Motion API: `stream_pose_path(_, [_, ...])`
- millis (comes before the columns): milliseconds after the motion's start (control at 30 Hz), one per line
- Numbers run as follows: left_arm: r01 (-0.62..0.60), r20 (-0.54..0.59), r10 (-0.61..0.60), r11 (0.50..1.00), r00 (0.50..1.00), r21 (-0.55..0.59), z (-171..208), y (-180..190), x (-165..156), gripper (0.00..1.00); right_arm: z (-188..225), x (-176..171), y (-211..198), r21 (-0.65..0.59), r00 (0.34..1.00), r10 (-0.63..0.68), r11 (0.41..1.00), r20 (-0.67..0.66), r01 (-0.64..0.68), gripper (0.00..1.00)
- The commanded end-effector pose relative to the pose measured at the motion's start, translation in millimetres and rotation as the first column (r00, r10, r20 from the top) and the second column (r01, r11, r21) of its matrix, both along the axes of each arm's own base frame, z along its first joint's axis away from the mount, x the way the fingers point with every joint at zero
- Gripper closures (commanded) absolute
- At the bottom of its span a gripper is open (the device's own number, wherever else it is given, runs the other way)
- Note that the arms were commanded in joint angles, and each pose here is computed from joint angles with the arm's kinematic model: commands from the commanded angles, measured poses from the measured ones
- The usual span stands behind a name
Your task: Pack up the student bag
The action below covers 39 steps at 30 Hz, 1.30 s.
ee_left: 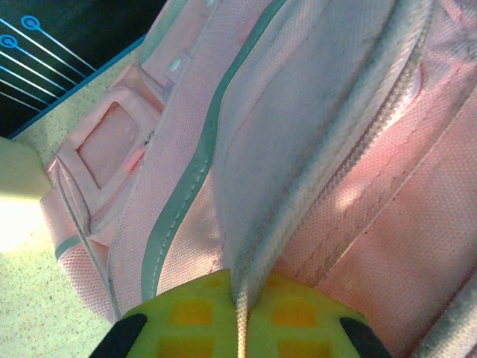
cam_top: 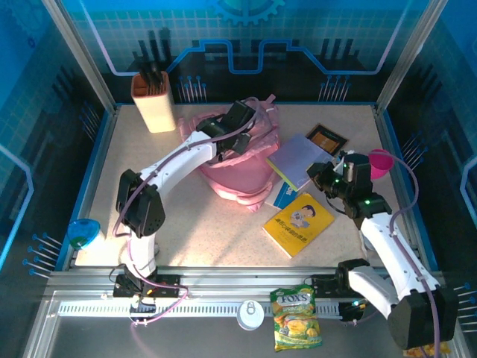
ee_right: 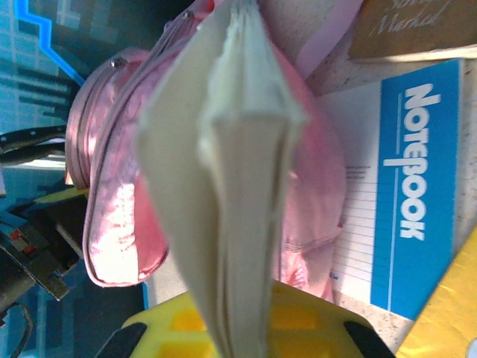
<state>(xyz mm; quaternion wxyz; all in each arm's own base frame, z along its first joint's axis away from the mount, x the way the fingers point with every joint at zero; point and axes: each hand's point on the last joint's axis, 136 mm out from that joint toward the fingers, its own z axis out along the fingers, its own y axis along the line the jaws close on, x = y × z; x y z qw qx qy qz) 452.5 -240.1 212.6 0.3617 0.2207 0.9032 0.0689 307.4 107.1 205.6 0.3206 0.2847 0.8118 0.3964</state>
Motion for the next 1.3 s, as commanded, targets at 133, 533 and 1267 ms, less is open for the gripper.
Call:
stream_pose_path(133, [-0.039, 0.221, 0.074, 0.986, 0.972, -0.159, 75, -4, 18, 1.0, 3, 19, 57, 0.091, 0.996, 0.091, 0.992, 0.027, -0.093, 0.92])
stream_pose_path(533, [-0.063, 0.229, 0.116, 0.972, 0.967, -0.226, 92, 4, 20, 1.0, 9, 78, 122, 0.169, 0.998, 0.009, 0.985, 0.061, -0.019, 0.93])
stream_pose_path(1267, [-0.003, 0.198, 0.057, 0.965, 0.979, -0.263, 89, 0, 20, 1.0, -90, 191, 181, 0.095, 0.985, -0.132, 0.985, -0.107, 0.142, 0.72])
